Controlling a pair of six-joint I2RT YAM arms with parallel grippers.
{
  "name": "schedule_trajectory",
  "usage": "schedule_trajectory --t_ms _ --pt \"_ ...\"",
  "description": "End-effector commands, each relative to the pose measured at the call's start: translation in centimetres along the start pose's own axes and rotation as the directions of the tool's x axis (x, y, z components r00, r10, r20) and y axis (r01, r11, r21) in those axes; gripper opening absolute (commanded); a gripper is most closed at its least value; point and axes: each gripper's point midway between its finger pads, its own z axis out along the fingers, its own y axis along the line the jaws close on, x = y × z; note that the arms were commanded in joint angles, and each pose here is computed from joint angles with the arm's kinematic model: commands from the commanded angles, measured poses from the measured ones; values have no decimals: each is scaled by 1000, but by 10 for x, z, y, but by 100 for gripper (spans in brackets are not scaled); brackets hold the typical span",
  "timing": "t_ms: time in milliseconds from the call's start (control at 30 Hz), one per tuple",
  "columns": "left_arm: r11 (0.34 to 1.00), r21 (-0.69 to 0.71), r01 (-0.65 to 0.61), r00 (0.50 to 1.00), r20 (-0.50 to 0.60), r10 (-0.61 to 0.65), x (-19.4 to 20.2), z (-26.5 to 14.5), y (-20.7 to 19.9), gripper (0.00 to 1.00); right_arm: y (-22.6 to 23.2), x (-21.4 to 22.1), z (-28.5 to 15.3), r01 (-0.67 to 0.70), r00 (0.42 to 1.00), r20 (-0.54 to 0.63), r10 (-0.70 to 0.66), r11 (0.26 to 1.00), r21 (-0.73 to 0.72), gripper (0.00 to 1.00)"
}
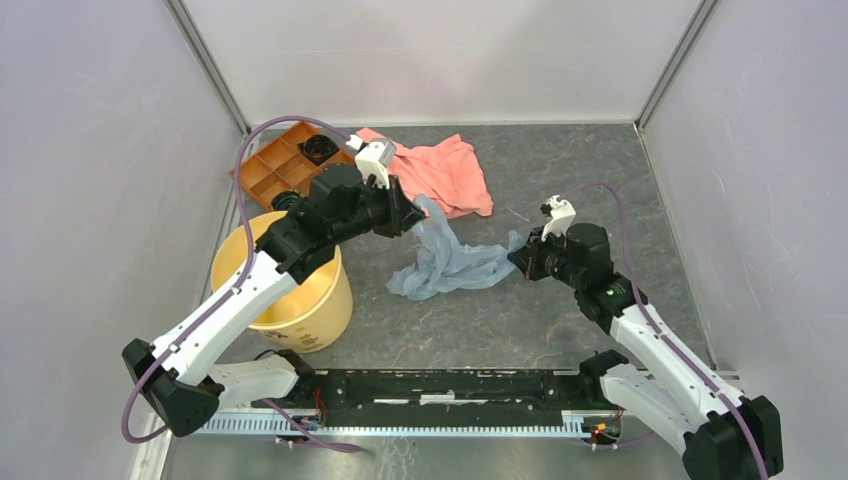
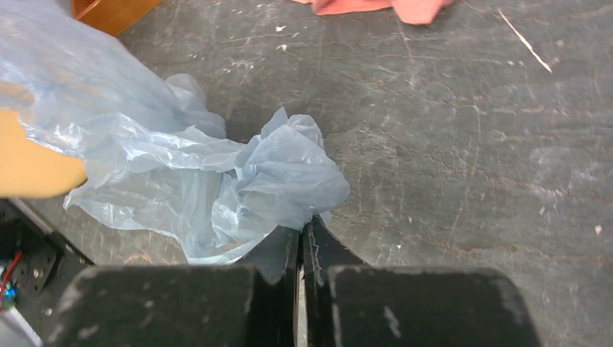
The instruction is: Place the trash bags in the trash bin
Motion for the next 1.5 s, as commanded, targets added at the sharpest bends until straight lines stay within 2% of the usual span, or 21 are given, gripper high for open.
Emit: schedule_trajectory --t_ms 0,200,300,433,533,633,700,733,800,867,933,1033,1100,1167,1200,1267,1333,1367,1400,1433,1467 --pt "992 -77 -97 995 -17 96 -4 -12 14 20 30 -25 -8 167 986 53 -160 973 -160 1" --pt "974 -201 -101 994 -71 89 5 -13 37 46 45 -47 -21 257 966 86 -245 945 -201 0" --pt "975 -199 -101 992 -93 84 9 -10 38 57 51 -52 -25 284 958 96 -269 933 -220 0" --pt "980 -167 -106 989 -119 87 10 -10 31 62 50 -52 -28 305 952 88 -293 928 -214 0" --pt "978 -167 -124 984 -144 100 14 -10 33 50 49 -55 -29 316 949 89 -304 927 -203 1" --pt "967 -213 -139 982 -158 106 16 -10 42 15 43 -57 -31 325 946 72 -317 931 -168 3" --pt "960 -246 -133 983 -153 97 16 -10 48 6 27 -58 -31 314 949 40 -312 946 -78 13" --pt "958 -258 -125 985 -149 89 17 -9 50 3 15 -57 -30 307 952 17 -307 952 -15 17" --pt "954 -290 -80 991 -123 45 17 -3 55 2 -9 -55 -26 264 964 -31 -262 957 116 17" --pt "955 -295 -28 996 -84 3 15 14 57 2 -35 -58 -13 217 976 -48 -212 942 255 1" --pt "951 -309 12 999 -34 -24 7 42 62 2 -63 -69 4 147 989 -39 -144 904 401 0" --pt "930 -359 83 996 -1 -89 -29 87 81 2 -83 -123 29 107 990 21 -139 843 527 0" --pt "932 -326 156 987 16 -160 -73 103 83 2 -74 -193 34 91 987 67 -148 846 525 0" --pt "982 -126 138 987 106 -124 -148 90 33 2 -28 -284 9 151 949 185 -256 882 446 0" --pt "998 -14 60 981 188 -56 -182 67 -8 2 13 -327 -21 223 892 299 -339 905 362 0" --pt "973 140 -186 910 397 117 -220 4 -97 2 88 -371 -98 366 703 539 -463 886 284 1" --pt "904 180 -387 783 582 219 -210 -55 -157 2 148 -367 -172 479 459 753 -471 846 236 0" --pt "892 198 -406 741 643 195 -201 -80 -164 2 158 -345 -188 513 399 811 -427 838 189 0" --pt "914 187 -360 737 657 156 -182 -84 -146 2 158 -327 -199 519 355 853 -382 840 161 1" --pt "949 138 -282 755 642 131 -166 -69 -121 2 152 -309 -195 510 358 863 -357 849 140 0" --pt "978 54 -204 776 617 128 -149 -57 -91 2 136 -285 -174 479 406 845 -348 868 128 0"
